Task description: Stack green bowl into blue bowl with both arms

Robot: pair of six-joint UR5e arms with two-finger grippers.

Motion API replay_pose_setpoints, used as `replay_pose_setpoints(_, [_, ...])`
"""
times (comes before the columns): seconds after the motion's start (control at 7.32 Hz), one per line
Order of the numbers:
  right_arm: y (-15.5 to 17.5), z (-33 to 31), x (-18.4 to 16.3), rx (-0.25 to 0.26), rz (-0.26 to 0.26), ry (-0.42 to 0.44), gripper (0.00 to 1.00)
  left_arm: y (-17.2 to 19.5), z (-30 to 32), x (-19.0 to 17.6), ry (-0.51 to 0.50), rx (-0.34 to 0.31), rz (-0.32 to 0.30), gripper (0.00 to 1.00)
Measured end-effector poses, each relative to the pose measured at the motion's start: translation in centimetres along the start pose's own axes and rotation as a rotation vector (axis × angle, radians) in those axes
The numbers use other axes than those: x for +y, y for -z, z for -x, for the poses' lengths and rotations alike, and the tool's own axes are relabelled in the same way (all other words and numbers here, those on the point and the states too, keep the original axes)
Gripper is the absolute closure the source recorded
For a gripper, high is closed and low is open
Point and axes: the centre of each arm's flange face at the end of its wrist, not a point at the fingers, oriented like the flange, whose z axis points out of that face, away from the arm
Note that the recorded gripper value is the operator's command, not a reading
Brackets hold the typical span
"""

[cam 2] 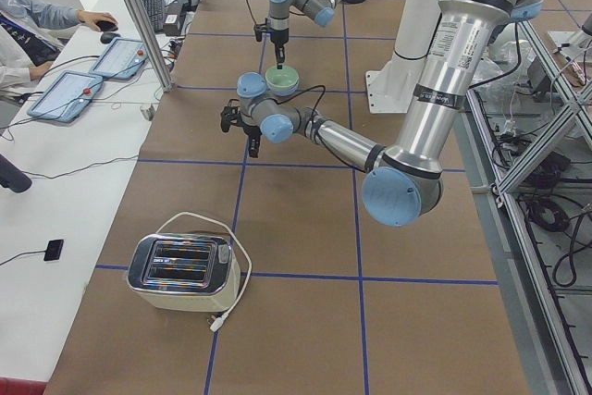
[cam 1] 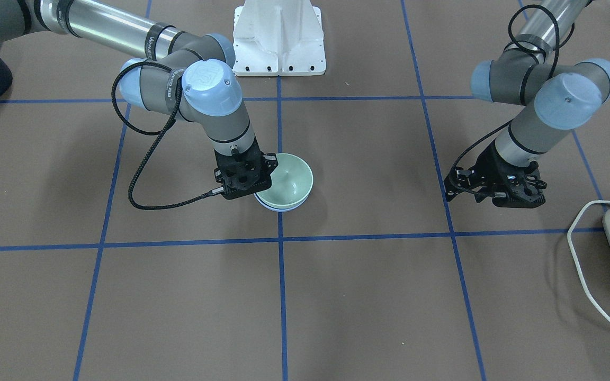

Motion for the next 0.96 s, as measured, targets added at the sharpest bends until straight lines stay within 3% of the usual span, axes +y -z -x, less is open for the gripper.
replay_pose_setpoints(0.14, [0.0,0.0,0.0,0.000,0.000,0.000,0.22,0.0,0.0,0.0,0.000,0.000,0.000,0.25])
replay_pose_setpoints(0.27, [0.0,0.0,0.0,0.000,-0.003,-0.001,0.09,0.0,0.0,0.0,0.000,0.000,0.000,0.25])
replay_pose_setpoints(0.41, [0.1,0.0,0.0,0.000,-0.006,-0.005,0.02,0.0,0.0,0.0,0.000,0.000,0.000,0.25])
replay_pose_setpoints(0.96, [2.0,0.0,0.0,-0.028,-0.032,-0.004,0.01,0.0,0.0,0.0,0.001,-0.001,0.001,0.25])
